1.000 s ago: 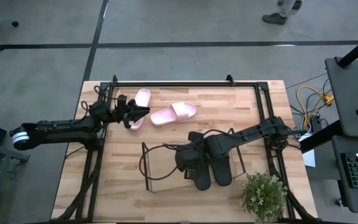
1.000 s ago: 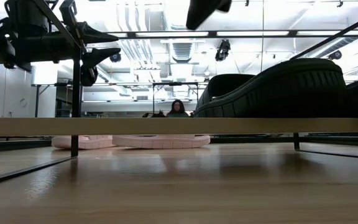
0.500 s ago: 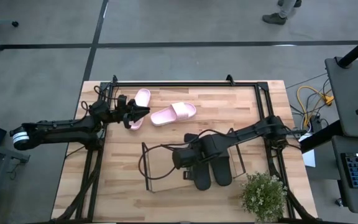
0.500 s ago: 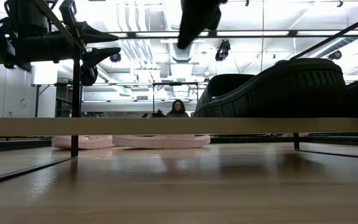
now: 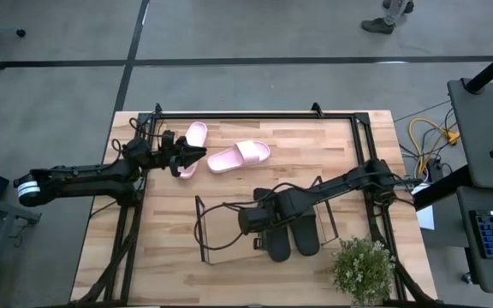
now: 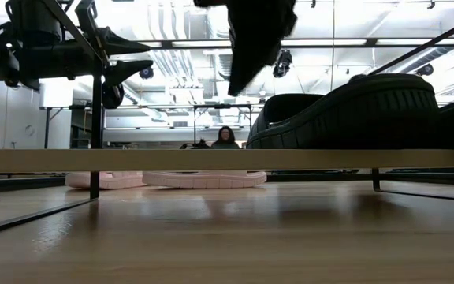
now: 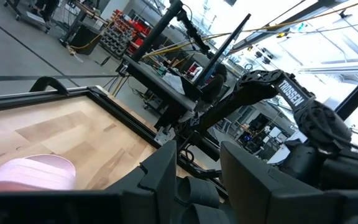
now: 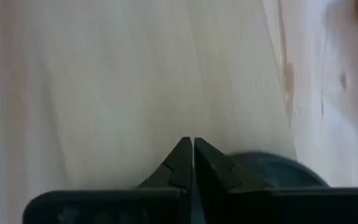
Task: Pick and place slides into the shelf
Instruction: Put the black slide on the shelf, then put the right pink slide on the shelf
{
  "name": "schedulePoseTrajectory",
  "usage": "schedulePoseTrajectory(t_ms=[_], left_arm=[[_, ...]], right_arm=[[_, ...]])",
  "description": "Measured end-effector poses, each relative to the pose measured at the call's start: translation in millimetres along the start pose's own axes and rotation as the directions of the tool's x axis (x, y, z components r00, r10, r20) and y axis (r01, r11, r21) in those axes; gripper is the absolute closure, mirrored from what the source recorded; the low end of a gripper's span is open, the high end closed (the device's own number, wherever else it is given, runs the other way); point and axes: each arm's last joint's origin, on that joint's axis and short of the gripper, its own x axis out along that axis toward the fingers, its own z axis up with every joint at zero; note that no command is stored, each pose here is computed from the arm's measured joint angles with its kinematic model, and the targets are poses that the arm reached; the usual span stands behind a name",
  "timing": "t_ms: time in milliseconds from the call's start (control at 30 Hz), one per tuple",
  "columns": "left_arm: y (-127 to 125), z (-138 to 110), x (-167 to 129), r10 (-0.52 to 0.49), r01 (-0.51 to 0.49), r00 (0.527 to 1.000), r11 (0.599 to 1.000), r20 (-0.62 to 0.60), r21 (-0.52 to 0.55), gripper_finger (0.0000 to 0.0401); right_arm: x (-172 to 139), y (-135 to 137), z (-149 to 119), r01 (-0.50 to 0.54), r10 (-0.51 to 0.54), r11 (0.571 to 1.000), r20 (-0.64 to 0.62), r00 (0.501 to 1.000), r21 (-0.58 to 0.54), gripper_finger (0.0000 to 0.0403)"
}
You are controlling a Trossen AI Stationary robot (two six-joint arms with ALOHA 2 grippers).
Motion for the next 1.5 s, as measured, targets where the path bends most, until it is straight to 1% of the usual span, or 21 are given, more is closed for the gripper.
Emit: schedulePoseTrajectory(t_ms=[200, 533, 767, 833, 967, 1167, 1267, 1333, 1367, 1433, 1500], left_arm=[[0.0, 0.0, 0.0, 0.0, 0.0, 1.0, 1.0, 0.0, 0.0, 0.0291], [0.0, 0.0, 0.0, 0.0, 0.0, 1.0, 1.0, 0.0, 0.0, 0.0291], [0.0, 0.0, 0.0, 0.0, 0.0, 1.0, 1.0, 0.0, 0.0, 0.0291], [0.0, -0.1, 0.0, 0.0, 0.0, 1.0, 1.0, -0.001, 0.0, 0.0291], [0.0, -0.1, 0.0, -0.001, 0.001, 1.0, 1.0, -0.002, 0.0, 0.0291], [-0.5, 0.1, -0.2, -0.007, 0.007, 1.0, 1.0, -0.003, 0.0, 0.0291], [-1.8, 1.2, -1.0, -0.015, 0.015, 1.0, 1.0, 0.005, 0.004, 0.0291], [-3.0, 2.3, -1.6, -0.022, 0.022, 1.0, 1.0, 0.013, 0.008, 0.0291], [-3.9, 3.2, -2.1, -0.029, 0.028, 0.999, 0.999, 0.021, 0.017, 0.0291], [-6.7, 5.5, -3.3, -0.054, 0.052, 0.998, 0.997, 0.034, 0.056, 0.0291], [-9.4, 7.8, -4.8, -0.072, 0.068, 0.996, 0.994, 0.052, 0.081, 0.0292]], right_arm=[[11.2, -1.6, -10.9, 0.018, -0.018, 1.0, -0.057, 0.998, -0.011, 0.0394], [9.7, -4.4, -19.5, 0.044, -0.048, 0.998, -0.141, 0.989, -0.036, 0.0394], [6.2, -4.1, -16.6, 0.041, -0.045, 0.999, -0.13, 0.99, -0.036, 0.0394], [4.2, -3.4, -12.8, 0.045, -0.048, 0.999, -0.1, 0.994, -0.031, 0.0394], [-6.4, -1.6, 2.2, 0.046, -0.046, 0.999, 0.019, 0.999, -0.005, 0.0394], [-47.7, -4.3, 23.9, 0.07, -0.075, 0.997, 0.181, 0.981, 0.031, 0.0394], [-75.6, -8.4, 33.8, 0.046, -0.061, 0.997, 0.3, 0.952, 0.057, 0.0394], [-100.1, -11.6, 40.5, 0.008, -0.035, 0.998, 0.42, 0.907, 0.066, 0.0394], [-114.1, -13.2, 43.3, -0.023, -0.009, 0.998, 0.485, 0.874, 0.059, 0.0394], [-142.2, -18.3, 47.8, -0.096, 0.054, 0.995, 0.622, 0.781, 0.035, 0.0394], [-166.9, -26.1, 44.4, -0.138, 0.08, 0.99, 0.705, 0.705, 0.025, 0.0394]])
